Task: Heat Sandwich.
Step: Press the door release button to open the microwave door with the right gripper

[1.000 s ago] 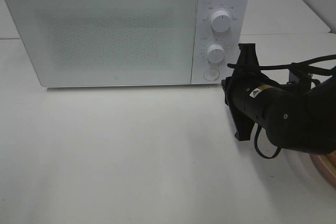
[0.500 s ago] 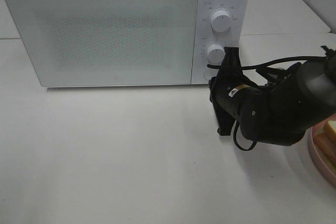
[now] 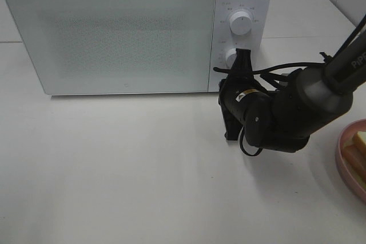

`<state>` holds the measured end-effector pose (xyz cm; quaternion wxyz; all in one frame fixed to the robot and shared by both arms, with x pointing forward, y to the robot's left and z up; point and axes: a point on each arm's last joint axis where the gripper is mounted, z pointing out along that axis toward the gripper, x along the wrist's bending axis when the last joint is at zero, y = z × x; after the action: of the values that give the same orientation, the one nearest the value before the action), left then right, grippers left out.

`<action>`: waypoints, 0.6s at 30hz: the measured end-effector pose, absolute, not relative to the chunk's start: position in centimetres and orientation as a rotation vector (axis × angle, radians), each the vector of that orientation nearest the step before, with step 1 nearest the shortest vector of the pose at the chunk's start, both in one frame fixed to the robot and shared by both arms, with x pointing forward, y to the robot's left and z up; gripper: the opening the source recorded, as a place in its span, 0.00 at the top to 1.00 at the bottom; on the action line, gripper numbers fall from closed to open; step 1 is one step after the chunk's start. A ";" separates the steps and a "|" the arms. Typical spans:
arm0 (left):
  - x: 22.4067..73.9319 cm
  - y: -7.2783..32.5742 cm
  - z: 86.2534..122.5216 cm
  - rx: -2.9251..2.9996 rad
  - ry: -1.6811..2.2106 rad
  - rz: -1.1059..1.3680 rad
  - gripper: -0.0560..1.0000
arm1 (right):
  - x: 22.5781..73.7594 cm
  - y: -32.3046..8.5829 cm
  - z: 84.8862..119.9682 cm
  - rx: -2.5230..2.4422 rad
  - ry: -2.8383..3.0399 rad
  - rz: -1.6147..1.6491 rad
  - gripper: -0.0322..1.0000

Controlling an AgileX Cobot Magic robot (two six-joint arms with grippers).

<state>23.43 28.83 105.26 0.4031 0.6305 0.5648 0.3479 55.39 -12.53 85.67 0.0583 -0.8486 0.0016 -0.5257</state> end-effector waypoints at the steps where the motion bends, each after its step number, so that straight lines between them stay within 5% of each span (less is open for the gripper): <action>1: 23.4 28.8 105.3 1.593 1.427 0.879 0.01 | 55.7 -12.7 85.5 -2.576 0.014 -1.595 0.96; 18: 23.4 28.8 105.3 1.593 1.427 0.879 0.01 | 57.4 -13.6 85.6 -2.589 0.023 -1.607 0.96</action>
<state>23.43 28.83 105.26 0.4031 0.6305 0.5648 0.3479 57.38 -13.55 85.62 0.0473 -0.8486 0.0076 -0.5269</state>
